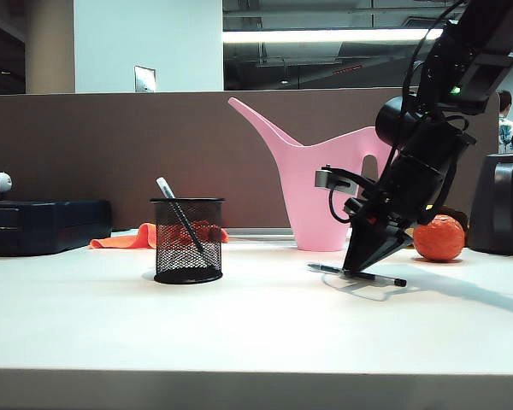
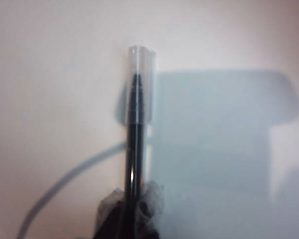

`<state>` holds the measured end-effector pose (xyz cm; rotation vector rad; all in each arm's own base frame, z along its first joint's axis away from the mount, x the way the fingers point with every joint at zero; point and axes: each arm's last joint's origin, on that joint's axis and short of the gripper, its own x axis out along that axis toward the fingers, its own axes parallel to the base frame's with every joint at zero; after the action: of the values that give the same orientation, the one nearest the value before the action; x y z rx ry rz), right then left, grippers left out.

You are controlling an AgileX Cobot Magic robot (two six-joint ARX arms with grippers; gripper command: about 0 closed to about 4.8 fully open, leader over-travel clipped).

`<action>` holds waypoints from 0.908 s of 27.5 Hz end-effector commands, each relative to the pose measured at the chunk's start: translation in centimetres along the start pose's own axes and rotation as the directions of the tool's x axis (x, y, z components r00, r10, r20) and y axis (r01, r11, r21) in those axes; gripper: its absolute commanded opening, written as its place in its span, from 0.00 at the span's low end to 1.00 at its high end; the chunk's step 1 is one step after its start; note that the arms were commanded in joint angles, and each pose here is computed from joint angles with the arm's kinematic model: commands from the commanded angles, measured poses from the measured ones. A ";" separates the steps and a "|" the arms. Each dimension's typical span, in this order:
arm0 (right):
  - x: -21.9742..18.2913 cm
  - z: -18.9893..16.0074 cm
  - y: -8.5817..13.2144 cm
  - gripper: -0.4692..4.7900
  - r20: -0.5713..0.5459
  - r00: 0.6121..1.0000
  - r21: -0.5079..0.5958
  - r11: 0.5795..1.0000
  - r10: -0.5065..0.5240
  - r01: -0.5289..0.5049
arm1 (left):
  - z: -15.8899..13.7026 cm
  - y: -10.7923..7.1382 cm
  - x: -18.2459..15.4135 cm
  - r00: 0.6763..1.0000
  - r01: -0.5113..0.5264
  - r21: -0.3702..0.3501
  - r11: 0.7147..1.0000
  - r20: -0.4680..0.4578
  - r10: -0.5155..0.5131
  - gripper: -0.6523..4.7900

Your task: Pick up a few water-based pens and put them in the pen basket.

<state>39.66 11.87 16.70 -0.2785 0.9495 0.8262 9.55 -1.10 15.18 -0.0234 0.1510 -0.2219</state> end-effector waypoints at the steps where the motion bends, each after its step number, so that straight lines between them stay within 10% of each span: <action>1: -0.6 0.2 0.4 0.08 0.007 1.000 0.023 1.000 0.011 -0.011 | 0.2 0.0 0.0 1.000 0.001 0.004 1.000 0.014 -0.001 0.11; 17: -7.3 5.0 2.3 0.08 0.389 0.919 0.032 0.996 0.065 -0.084 | 0.2 0.0 0.0 1.000 0.007 0.004 1.000 0.014 -0.007 0.11; 25: -7.1 4.8 2.2 0.08 0.369 0.929 0.065 0.997 0.022 -0.050 | 0.2 -0.3 0.0 0.993 0.119 0.005 0.993 0.011 -0.119 0.11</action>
<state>38.87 12.32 25.26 -0.0361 0.6334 0.8429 9.48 -1.36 15.18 -0.0303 0.1520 -0.3140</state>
